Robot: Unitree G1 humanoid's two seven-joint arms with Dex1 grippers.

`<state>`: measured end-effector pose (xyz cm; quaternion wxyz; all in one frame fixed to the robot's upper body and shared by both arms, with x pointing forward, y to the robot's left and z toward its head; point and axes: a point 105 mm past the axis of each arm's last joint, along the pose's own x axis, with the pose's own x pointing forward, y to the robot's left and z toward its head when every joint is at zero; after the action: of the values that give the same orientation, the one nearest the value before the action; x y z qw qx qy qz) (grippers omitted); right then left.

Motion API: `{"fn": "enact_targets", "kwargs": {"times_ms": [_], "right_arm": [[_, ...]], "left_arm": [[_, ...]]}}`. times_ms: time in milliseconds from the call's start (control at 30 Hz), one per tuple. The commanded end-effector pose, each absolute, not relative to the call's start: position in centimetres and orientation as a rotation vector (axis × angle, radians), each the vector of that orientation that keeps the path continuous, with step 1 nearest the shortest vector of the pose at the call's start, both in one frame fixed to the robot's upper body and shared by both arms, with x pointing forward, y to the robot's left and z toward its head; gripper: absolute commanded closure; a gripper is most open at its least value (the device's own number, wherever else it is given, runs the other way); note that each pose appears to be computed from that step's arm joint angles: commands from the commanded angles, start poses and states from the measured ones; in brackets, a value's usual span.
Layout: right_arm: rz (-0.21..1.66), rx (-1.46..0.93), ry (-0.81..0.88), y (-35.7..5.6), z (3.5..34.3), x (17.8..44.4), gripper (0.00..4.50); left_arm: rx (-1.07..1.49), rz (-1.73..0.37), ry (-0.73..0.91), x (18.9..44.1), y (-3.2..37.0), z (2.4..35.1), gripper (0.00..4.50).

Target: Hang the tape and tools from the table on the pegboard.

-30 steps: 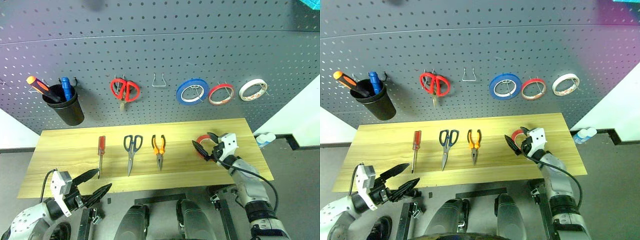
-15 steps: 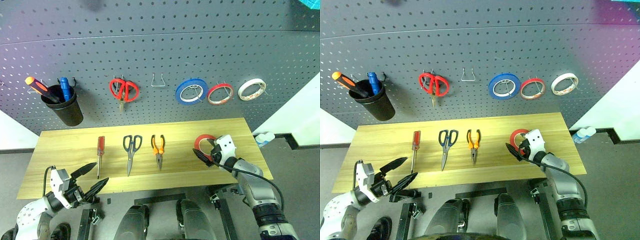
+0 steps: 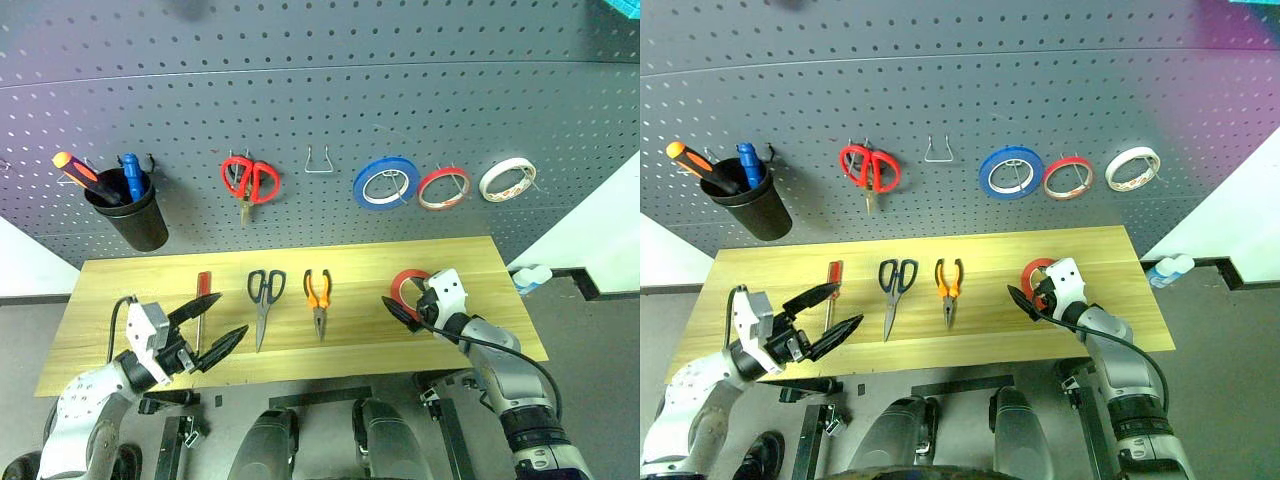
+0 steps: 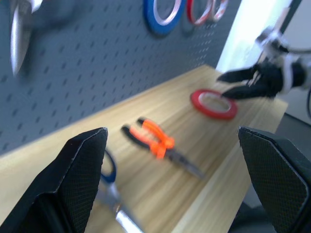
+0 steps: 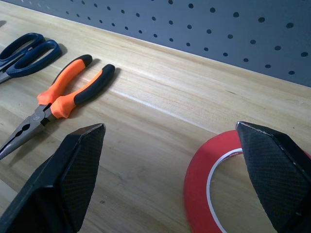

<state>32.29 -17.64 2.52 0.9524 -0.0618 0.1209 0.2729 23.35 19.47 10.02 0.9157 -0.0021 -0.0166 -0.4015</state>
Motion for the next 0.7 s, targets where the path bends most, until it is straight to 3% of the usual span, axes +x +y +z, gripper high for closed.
{"fn": "enact_targets", "kwargs": {"times_ms": [33,700], "right_arm": [[0.560,-0.132,0.216,-17.5,3.1,32.5,0.00],[0.565,-0.123,0.214,-17.3,2.9,32.4,0.00]], "left_arm": [[-0.026,-0.860,-0.053,23.4,17.9,12.4,0.03],[-0.029,-0.864,-0.033,23.8,16.2,14.0,0.03]]}}
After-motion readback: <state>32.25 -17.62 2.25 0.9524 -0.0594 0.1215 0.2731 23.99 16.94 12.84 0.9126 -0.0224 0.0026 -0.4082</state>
